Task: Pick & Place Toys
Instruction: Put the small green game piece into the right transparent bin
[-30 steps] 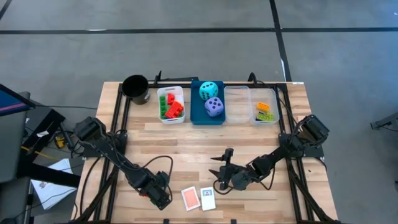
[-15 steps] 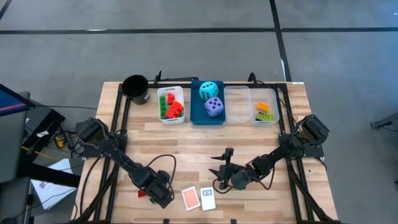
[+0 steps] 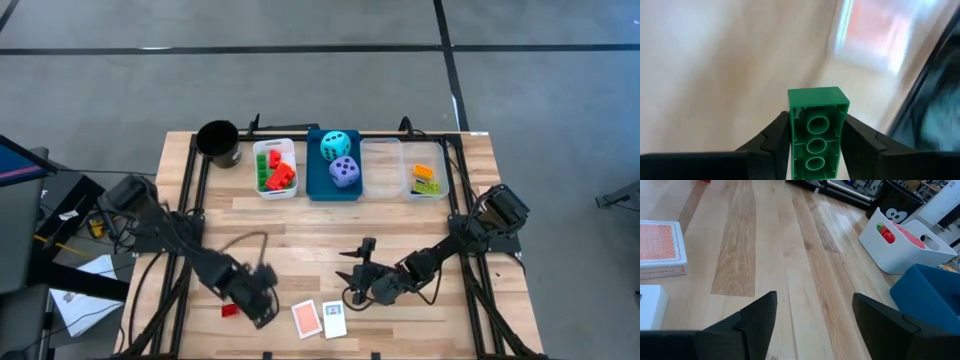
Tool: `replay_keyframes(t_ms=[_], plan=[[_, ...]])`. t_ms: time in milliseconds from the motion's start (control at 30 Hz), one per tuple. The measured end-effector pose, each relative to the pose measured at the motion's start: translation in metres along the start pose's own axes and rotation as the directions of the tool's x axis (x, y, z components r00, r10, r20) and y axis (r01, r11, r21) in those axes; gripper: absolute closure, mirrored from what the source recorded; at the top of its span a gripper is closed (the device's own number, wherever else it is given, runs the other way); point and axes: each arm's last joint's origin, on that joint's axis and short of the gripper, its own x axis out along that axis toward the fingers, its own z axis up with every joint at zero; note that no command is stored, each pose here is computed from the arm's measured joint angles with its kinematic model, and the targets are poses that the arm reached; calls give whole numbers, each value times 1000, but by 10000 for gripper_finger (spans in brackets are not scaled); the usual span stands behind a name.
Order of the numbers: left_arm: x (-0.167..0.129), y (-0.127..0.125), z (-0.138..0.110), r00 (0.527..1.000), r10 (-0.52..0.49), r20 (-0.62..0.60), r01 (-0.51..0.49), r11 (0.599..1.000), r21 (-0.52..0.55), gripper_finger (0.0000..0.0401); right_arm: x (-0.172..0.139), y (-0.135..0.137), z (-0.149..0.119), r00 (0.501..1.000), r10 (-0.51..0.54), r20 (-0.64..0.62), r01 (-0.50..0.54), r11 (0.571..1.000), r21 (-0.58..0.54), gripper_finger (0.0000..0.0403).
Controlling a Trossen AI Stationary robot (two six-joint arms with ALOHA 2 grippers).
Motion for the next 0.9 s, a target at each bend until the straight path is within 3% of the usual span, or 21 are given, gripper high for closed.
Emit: replay_keyframes(t_ms=[67, 133, 267, 400, 467, 567, 700, 800, 900], plan=[[-17, 2, 12, 984, -6, 176, -1, 999, 40, 273, 0, 0, 0, 1000, -1, 0, 1, 1000, -3, 148], [-34, 3, 22, 932, -5, 362, -23, 997, 73, 273, 0, 0, 0, 1000, -5, 2, 5, 1000, -2, 148], [-63, -2, 36, 719, -12, 695, -94, 989, 115, 273, 0, -1, 3, 999, -37, 26, 37, 999, 9, 148], [-70, -5, 42, 498, -26, 867, -201, 969, 144, 273, -5, 0, 12, 983, -153, 96, 159, 986, -52, 148], [-69, -3, 46, 404, -24, 914, -247, 960, 135, 273, -11, 0, 21, 963, -226, 149, 243, 964, -105, 148], [-68, 3, 51, 300, -57, 952, -223, 966, 128, 273, -20, 2, 44, 928, -285, 240, 330, 928, -175, 148], [-69, 17, 56, 188, -230, 955, -140, 956, 258, 273, -30, -6, 77, 876, -309, 370, 392, 903, -173, 148], [-76, 27, 61, 50, -421, 906, -61, 904, 424, 273, -31, -17, 96, 826, -320, 464, 416, 902, -119, 148], [-83, 37, 66, -73, -541, 838, -24, 841, 540, 273, -29, -25, 107, 794, -316, 519, 425, 899, -102, 148]])
